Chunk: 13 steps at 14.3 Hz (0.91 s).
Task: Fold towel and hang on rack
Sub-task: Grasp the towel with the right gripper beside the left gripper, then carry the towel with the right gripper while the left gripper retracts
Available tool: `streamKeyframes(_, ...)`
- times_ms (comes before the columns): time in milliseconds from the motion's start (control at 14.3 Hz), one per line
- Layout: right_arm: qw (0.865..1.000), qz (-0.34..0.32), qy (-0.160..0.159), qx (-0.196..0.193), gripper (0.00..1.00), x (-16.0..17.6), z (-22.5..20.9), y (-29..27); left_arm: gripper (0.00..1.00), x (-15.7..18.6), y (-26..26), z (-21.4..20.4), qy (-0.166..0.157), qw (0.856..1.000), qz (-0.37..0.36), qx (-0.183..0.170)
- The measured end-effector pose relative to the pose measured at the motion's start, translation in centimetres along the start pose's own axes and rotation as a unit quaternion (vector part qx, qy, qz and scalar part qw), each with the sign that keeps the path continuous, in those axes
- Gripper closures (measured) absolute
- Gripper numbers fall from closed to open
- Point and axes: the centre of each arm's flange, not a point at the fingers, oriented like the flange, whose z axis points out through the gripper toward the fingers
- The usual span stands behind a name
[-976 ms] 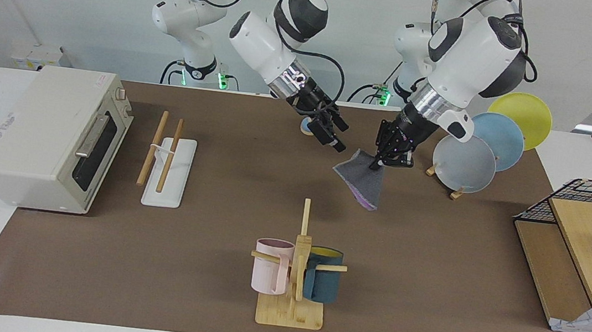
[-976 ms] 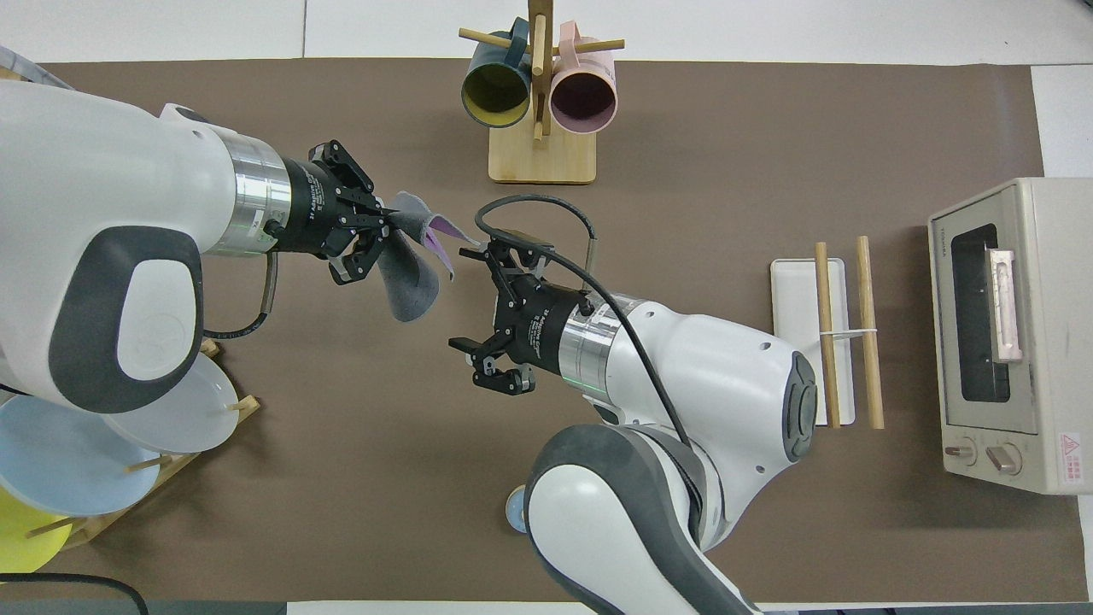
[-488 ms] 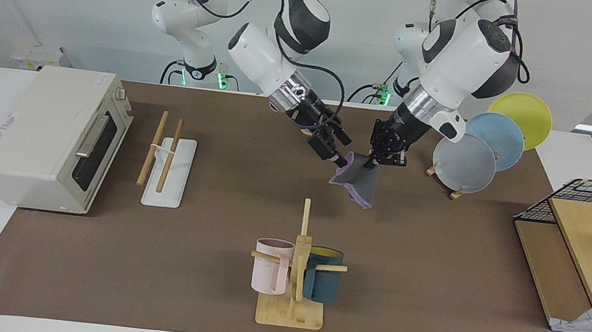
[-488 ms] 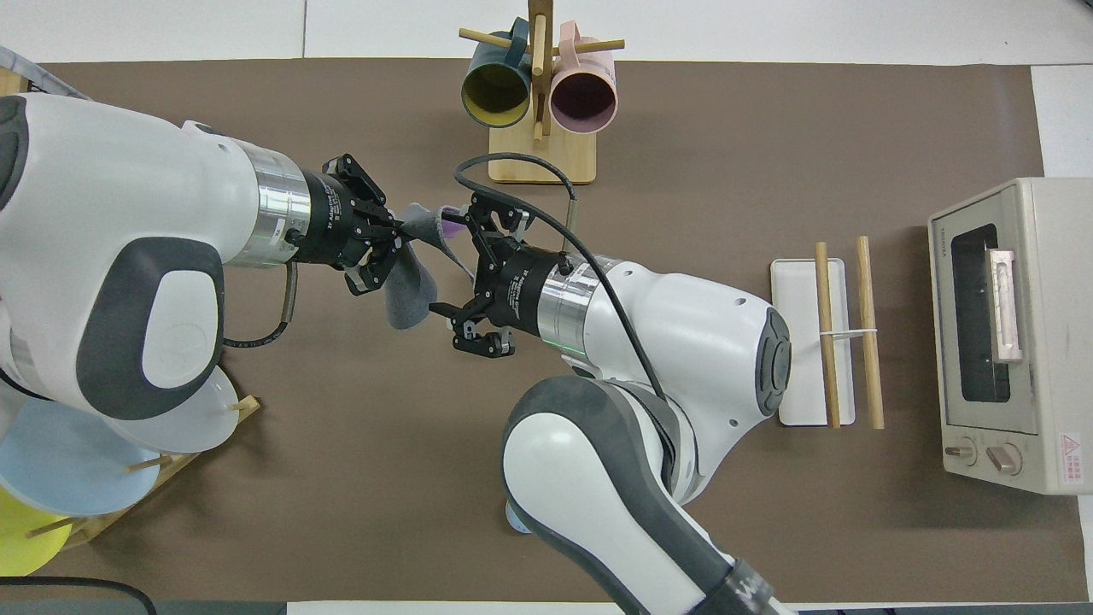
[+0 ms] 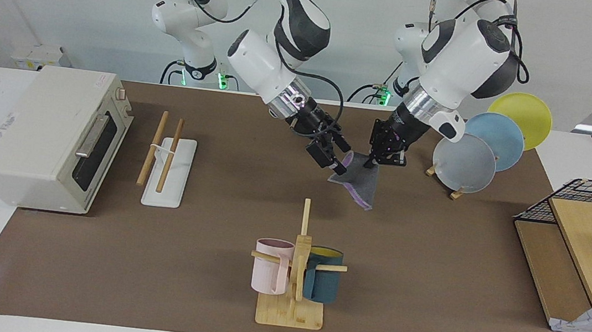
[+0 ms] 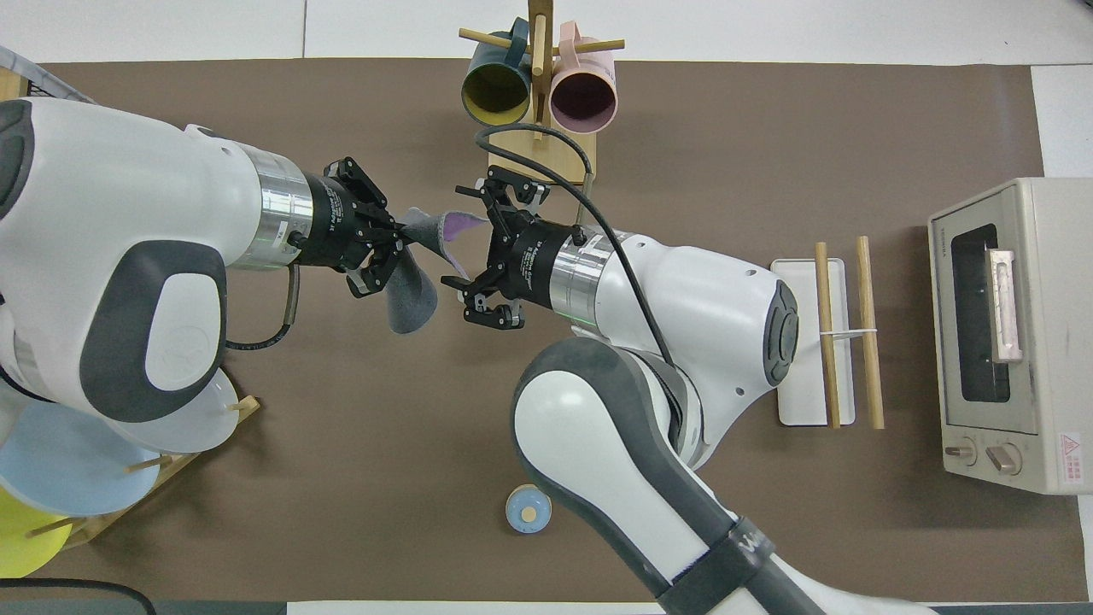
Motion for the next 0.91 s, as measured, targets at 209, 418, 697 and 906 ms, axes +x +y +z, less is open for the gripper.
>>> streamKeyframes(209, 1.0, -0.008, -0.004, 0.004, 0.0, -0.7, 0.4, -0.6, 0.98, -0.1, -0.1, 0.0, 0.0, 1.0, -0.001, 0.001)
streamKeyframes(418, 1.0, -0.019, -0.002, 0.0, 0.14, -0.9, 1.4, -0.6, 0.98, -0.2, -0.1, 0.1, 0.0, 1.0, -0.001, 0.001)
streamKeyframes(697, 0.999, -0.045, 0.001, -0.006, 0.59, -0.8, 2.2, 0.0, 0.98, -0.2, -0.1, 0.1, 0.0, 1.0, -0.002, 0.001)
streamKeyframes(906, 0.999, -0.052, 0.001, -0.005, 0.91, -0.6, 2.1, -0.2, 0.98, -0.2, -0.1, 0.1, 0.0, 1.0, -0.002, 0.001)
